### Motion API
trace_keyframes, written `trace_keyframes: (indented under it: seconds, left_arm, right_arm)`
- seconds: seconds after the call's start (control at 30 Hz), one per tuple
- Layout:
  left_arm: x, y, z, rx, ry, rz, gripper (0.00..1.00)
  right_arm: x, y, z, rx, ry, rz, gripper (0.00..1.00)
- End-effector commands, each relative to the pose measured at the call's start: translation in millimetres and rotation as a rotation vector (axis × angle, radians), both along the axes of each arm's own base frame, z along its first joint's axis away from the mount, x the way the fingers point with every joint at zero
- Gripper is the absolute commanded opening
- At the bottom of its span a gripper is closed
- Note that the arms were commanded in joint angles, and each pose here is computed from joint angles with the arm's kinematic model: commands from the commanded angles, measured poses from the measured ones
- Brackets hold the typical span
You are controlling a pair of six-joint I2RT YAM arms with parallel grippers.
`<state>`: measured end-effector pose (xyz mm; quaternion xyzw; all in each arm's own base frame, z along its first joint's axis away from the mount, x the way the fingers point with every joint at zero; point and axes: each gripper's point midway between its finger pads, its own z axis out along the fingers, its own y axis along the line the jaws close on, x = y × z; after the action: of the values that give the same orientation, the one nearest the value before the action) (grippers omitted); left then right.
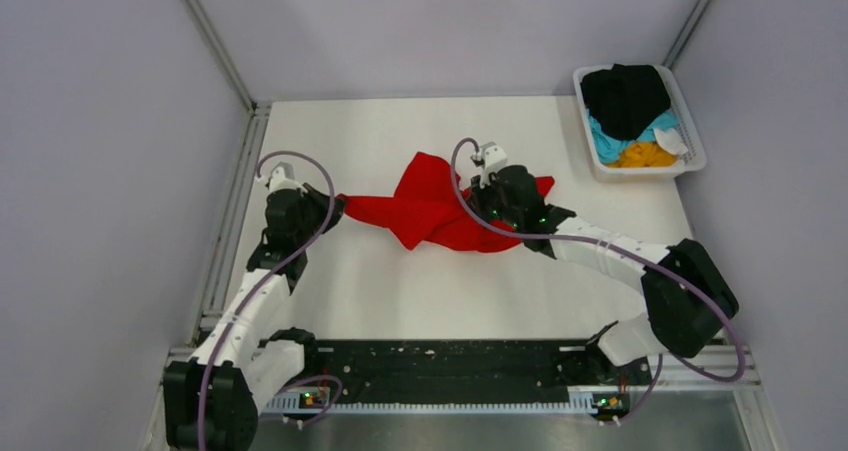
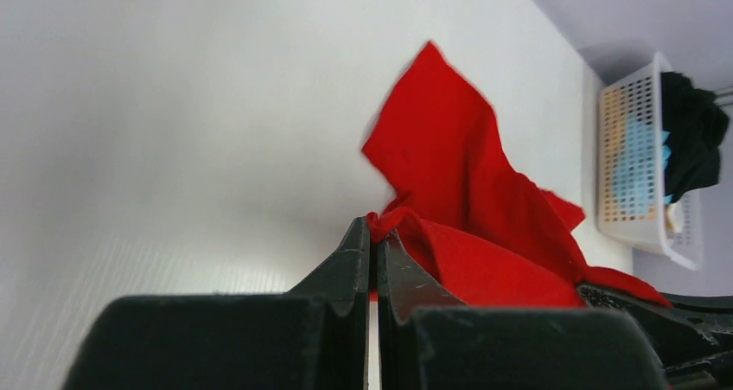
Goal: Fold and stack the t-shirts
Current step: Flatten out the tshirt
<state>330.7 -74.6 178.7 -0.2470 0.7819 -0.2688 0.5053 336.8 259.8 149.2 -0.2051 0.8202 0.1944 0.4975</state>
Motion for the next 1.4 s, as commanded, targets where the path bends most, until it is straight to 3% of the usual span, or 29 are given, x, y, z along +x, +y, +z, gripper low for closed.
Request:
trace_keyframes:
  seconds: [0.0, 0.17, 0.43, 0.63, 0.8, 0.97, 1.17, 1.3, 1.37]
  left_arm:
    - [-6.0, 11.6, -34.4, 0.031, 0.068, 0.053, 0.0]
    - [-11.7, 18.3, -53.0, 0.051, 0.118, 0.085, 0.0]
    - [-13.5, 23.8, -57.0, 0.088, 0.121, 0.096, 0.0]
    - [-12.9, 20.8, -60.5, 0.091, 0.13, 0.074, 0.0]
    - [-11.5, 22.5, -64.4, 0.09, 0.133, 0.087, 0.0]
    - [-14.3, 24.2, -65.4, 0.096, 0.138, 0.094, 0.0]
    - [-16.2, 24.5, -65.2, 0.093, 0.124, 0.096, 0.0]
    - [-16.1, 24.5, -64.6, 0.095, 0.123, 0.094, 0.0]
    - [-16.1, 26.3, -63.6, 0.1, 0.124, 0.103, 0.0]
  right_arm:
    - [-4.1, 8.5, -38.7, 0.029, 0.092, 0.021, 0.06]
    - [-3.6, 19.6, -50.7, 0.044, 0.131, 0.055, 0.13]
    - [4.1, 32.7, -41.4, 0.137, 0.174, 0.011, 0.39]
    - [9.5, 36.6, -23.1, 0.212, 0.147, -0.014, 0.47]
    - [15.3, 22.7, -26.0, 0.189, 0.158, -0.112, 0.42]
    - [19.1, 10.5, -16.5, 0.263, 0.115, -0.209, 0.4]
    - [22.1, 21.0, -19.9, 0.279, 0.106, -0.166, 0.44]
    - [25.3, 21.3, -23.4, 0.259, 0.103, -0.166, 0.25]
    - [25.4, 18.0, -31.3, 0.228, 0.115, -0.176, 0.08]
